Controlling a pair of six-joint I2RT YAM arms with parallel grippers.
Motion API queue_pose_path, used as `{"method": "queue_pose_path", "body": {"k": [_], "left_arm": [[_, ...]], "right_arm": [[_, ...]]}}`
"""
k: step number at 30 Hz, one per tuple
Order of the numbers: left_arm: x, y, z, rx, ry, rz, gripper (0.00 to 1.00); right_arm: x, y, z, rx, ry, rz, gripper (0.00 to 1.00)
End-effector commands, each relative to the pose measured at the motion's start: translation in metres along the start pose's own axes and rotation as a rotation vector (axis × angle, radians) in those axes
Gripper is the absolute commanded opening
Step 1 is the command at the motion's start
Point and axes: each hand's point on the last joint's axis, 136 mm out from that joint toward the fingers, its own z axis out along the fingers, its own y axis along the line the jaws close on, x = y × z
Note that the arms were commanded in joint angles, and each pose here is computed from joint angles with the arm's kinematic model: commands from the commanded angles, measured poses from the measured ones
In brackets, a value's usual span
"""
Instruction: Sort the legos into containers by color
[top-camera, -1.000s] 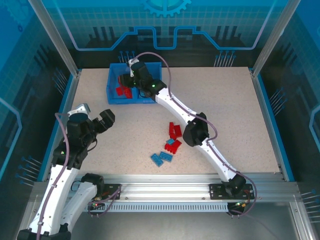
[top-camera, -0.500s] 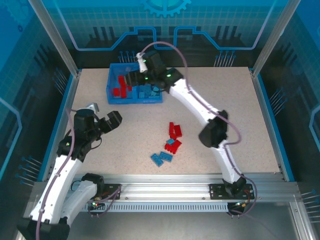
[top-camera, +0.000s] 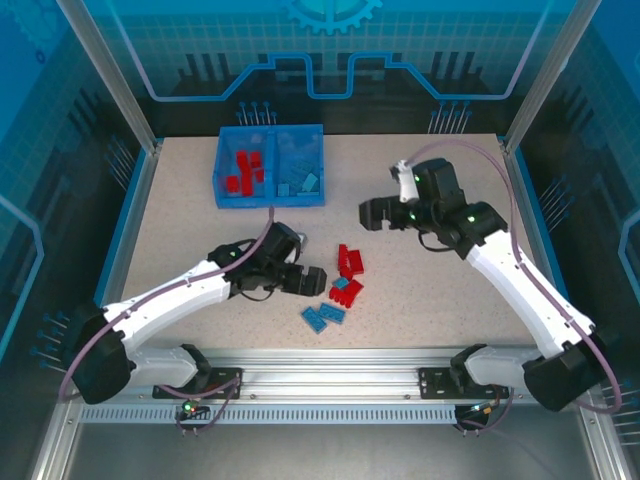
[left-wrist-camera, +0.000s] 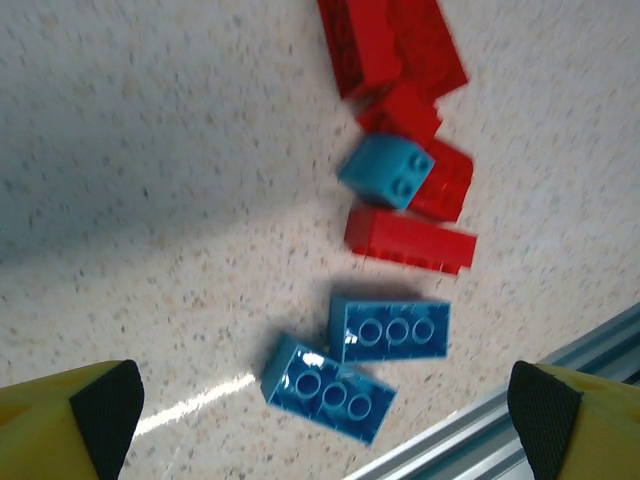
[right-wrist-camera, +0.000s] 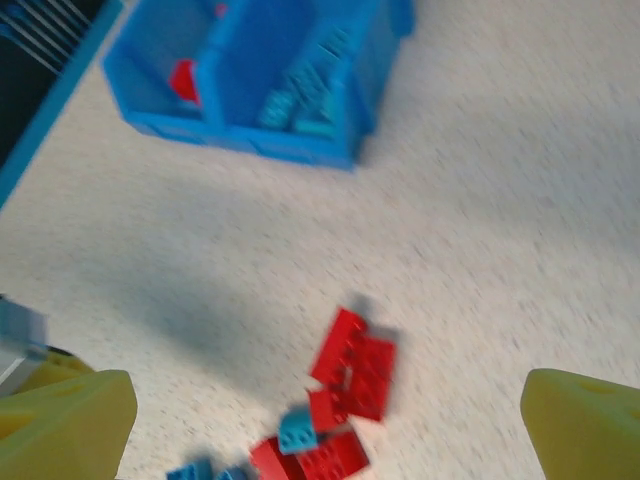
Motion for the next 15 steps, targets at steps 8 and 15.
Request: {"method": "queue_pose_path", "body": {"k": [8, 15], "left_arm": [[0.084, -0.018, 0.046, -0.047, 0.264, 0.126, 0.99], [0.083, -0.003, 0.067, -0.201, 0.232, 0.346, 0.99]], "right_arm": [[0.04, -0.004, -0.007, -0.059, 0.11, 0.0, 1.0], [0.044, -0.003, -0.009, -0.072, 0.096, 0.004, 1.0]]}}
